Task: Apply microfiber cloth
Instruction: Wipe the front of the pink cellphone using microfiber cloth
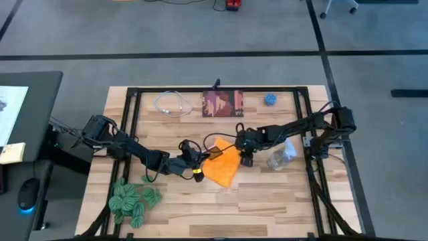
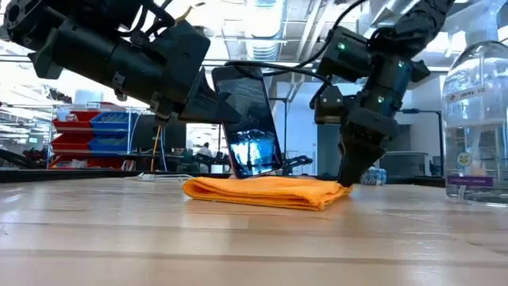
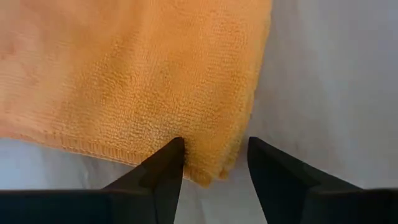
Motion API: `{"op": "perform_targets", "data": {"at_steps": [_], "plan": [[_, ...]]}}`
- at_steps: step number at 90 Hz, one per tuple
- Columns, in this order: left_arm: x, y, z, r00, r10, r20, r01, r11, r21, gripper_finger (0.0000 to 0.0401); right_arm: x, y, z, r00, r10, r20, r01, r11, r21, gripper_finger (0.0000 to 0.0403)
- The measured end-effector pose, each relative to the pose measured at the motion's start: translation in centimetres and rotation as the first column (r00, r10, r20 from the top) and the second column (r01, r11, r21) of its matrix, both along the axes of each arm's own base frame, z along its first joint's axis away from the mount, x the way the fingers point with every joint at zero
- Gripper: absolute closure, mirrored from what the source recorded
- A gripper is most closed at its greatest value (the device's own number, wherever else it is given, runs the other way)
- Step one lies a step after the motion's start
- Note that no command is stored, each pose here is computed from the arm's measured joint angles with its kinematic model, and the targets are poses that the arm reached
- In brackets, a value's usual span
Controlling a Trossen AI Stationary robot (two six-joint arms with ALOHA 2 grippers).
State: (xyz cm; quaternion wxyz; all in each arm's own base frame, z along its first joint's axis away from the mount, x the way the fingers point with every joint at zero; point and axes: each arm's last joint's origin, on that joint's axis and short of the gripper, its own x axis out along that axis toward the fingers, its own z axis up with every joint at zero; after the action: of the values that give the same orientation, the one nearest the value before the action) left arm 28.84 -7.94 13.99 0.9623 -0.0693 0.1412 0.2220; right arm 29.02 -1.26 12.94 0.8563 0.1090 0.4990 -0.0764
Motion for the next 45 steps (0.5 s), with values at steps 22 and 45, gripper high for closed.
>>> {"op": "perform_targets", "data": {"at_steps": [22, 45], "plan": [[-0.3, 0.1, -0.6, 0.998, 0.012, -0.068, -0.010, 1.000, 0.026, 0.0394, 0.7, 0.6, 0.3, 0.996, 0.022, 0.090, -0.028, 0.998, 0.058, 0.0291], [-0.7, 0.2, -1.0, 0.992, 0.035, -0.123, -0.033, 0.999, 0.017, 0.0394, 1.6, 2.8, 1.0, 0.975, 0.074, 0.209, -0.094, 0.991, 0.091, 0.0316]]}}
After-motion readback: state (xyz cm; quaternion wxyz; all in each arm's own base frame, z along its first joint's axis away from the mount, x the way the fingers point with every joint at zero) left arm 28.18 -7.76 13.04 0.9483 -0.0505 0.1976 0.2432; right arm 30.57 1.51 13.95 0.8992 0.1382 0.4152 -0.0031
